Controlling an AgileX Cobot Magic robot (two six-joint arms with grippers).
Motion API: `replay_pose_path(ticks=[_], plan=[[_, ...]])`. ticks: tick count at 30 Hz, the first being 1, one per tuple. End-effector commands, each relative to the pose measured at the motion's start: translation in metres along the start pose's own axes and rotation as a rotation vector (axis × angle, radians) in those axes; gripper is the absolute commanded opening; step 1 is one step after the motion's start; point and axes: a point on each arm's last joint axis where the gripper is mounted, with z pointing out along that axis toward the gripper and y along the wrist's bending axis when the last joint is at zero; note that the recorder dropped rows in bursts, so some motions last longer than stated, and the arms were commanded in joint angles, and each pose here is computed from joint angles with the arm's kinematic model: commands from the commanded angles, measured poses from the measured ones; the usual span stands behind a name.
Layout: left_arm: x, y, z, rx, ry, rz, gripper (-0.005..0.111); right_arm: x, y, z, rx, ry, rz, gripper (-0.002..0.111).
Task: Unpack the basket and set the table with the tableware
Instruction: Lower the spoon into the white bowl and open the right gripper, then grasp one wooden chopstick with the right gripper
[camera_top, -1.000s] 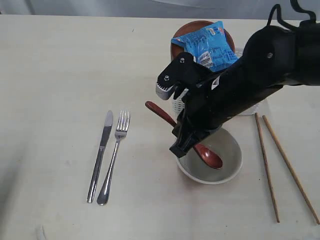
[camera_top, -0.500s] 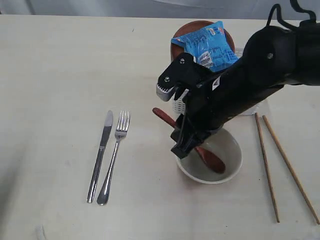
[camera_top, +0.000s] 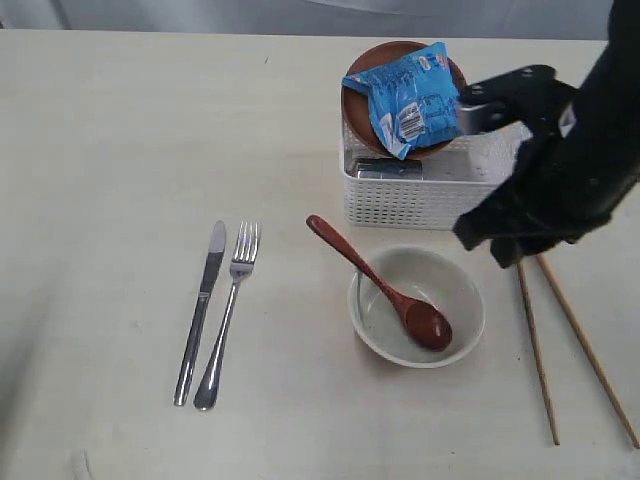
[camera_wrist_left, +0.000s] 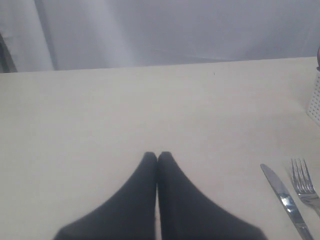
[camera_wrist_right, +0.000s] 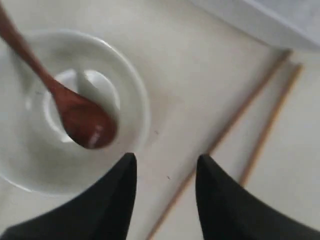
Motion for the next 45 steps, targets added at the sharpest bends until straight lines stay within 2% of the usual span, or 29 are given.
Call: replay_pose_path(ticks=[1, 6, 18, 34, 45], plan=[[0.001, 0.000, 0.000, -0.003, -0.001, 0.005, 0.000, 0.024, -0.036, 0.018, 0.036, 0.071, 0.153, 0.038], [0.001, 0.000, 0.000, -0.003, -0.001, 0.005, 0.000, 0.035, -0.055, 0.042, 0.052, 0.009, 0.237, 0.038], [0.001, 0.000, 0.000, -0.004, -0.001, 0.008, 0.000, 0.016, -0.068, 0.081, 0.093, 0.062, 0.237, 0.038], [0.001, 0.000, 0.000, -0.004, -0.001, 0.008, 0.000, 0.004, -0.074, 0.103, 0.110, 0.091, 0.231, 0.038], [0.001, 0.000, 0.000, -0.004, -0.001, 0.008, 0.000, 0.009, -0.074, 0.125, 0.104, 0.189, 0.215, 0.036]])
